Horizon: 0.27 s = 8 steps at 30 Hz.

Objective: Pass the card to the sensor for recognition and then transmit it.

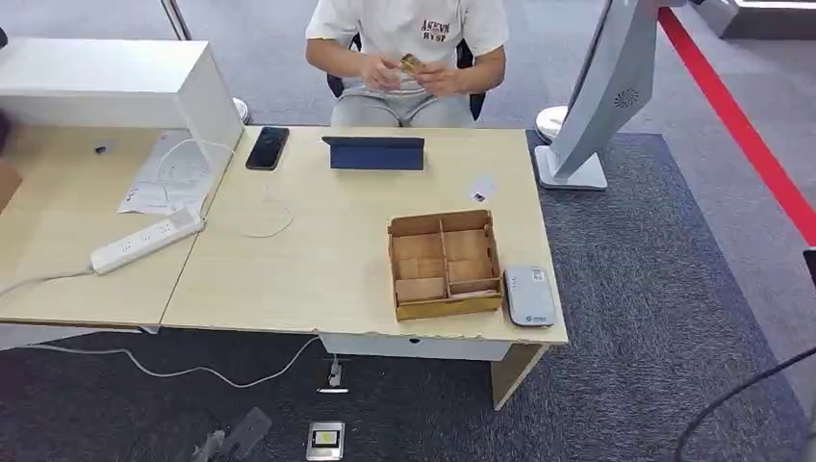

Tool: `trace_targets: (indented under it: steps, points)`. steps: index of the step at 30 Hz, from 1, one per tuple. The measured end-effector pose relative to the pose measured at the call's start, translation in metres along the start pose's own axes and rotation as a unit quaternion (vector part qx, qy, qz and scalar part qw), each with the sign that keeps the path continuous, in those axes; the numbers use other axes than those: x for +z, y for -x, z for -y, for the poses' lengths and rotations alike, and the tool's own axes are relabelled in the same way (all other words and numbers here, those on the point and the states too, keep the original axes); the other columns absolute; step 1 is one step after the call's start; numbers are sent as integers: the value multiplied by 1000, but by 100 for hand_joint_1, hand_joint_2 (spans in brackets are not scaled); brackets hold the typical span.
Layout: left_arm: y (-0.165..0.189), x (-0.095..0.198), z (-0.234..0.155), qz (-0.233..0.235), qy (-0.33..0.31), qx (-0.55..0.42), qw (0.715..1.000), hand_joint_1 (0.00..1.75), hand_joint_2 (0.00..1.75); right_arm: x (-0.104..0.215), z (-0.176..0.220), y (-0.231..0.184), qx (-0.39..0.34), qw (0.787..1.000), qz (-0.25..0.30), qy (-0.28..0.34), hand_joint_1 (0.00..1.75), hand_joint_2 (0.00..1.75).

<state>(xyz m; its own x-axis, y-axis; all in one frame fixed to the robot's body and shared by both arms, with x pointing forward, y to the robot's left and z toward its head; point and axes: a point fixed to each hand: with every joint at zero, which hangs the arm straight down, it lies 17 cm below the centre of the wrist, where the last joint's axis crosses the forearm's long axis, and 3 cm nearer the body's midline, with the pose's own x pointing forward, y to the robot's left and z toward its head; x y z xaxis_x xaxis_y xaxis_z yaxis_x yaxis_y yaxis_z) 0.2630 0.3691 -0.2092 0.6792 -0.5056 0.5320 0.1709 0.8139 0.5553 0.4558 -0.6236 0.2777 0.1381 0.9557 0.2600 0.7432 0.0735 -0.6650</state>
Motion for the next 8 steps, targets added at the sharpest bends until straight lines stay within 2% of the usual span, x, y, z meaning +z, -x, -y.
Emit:
trace_targets:
  steps: [5, 8]
  points:
    - [4, 1, 0, -5, -5, 7, 1000, 0, 0, 45, 13, 56, 23, 997, -70, -1, 0, 175]
    - [6, 2, 1, -8, -6, 12, 1000, 0, 0, 64, 13, 72, 27, 995, -95, -6, 0, 175]
